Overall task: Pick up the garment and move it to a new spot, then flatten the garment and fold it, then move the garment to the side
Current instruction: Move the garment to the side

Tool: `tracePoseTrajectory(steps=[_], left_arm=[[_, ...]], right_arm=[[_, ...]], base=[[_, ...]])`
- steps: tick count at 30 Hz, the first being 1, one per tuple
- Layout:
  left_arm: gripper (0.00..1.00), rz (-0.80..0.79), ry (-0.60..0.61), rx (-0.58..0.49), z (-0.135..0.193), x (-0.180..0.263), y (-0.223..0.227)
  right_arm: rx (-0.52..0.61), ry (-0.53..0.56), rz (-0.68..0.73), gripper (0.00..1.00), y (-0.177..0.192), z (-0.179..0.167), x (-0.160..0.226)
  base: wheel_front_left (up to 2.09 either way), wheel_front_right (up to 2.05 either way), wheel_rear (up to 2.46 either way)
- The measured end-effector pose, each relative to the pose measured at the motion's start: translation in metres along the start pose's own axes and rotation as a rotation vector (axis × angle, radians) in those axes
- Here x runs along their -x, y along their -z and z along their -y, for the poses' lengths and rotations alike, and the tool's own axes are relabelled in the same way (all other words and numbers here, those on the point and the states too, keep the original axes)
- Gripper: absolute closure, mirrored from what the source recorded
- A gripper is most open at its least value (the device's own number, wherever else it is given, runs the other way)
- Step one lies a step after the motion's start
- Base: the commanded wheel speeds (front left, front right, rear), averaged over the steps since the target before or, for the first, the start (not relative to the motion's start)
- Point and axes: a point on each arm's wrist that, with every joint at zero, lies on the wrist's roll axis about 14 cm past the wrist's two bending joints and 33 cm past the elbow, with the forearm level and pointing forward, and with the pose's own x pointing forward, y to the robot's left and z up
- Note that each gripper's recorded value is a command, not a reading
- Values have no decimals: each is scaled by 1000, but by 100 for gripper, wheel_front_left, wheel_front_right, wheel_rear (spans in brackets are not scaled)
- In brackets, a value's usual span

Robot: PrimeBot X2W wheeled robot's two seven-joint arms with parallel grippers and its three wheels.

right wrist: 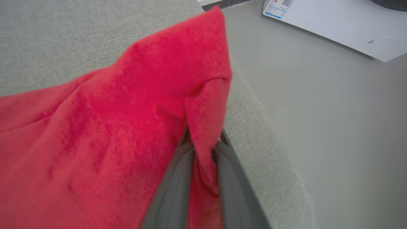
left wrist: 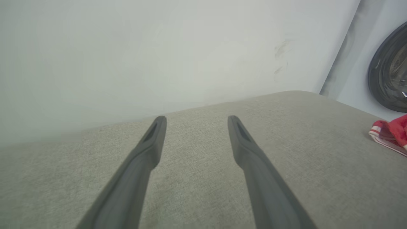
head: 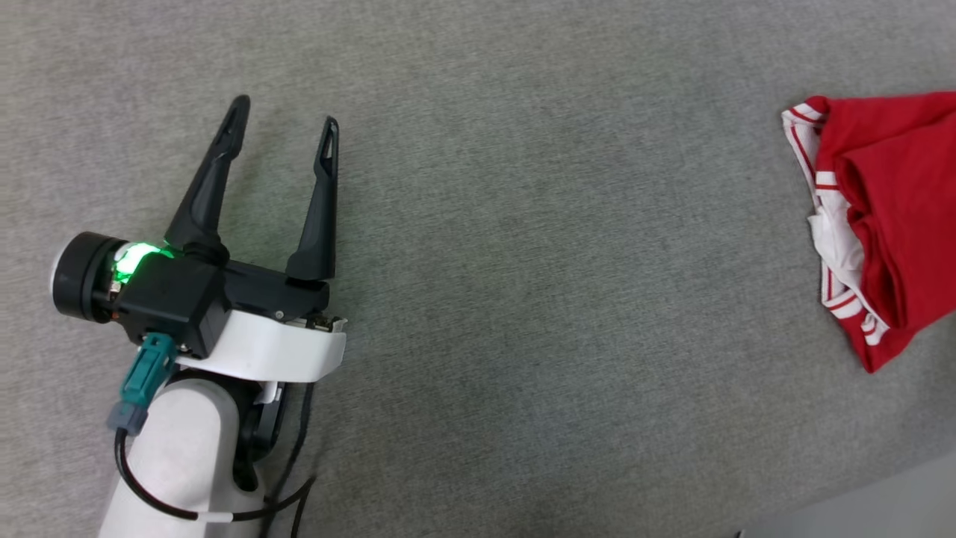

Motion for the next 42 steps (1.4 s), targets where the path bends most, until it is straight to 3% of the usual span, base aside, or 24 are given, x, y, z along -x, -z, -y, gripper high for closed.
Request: tracePoseTrajectory(steps=[1,10,18,30,42], left_arm=[[0,-2,-1,2,0,1,1],[0,15,-17,4,5,14,-18],[0,2,-83,5,7,45,-36],[0,-13,-276,2,-18,112,-56],[0,9,-468,-67,-60,180,-81]], right_arm=[[-8,2,19,0,-1,-1,-1],[-16,57,118,0,-16,22,16],[-6,46,384,0,-50,24,54],[-62,-164,616,0,-32,-64,126],[-75,-510,737,0,-31,-178,213]], base=[[0,0,0],[0,0,0],[0,0,0],[0,0,0],[0,0,0]])
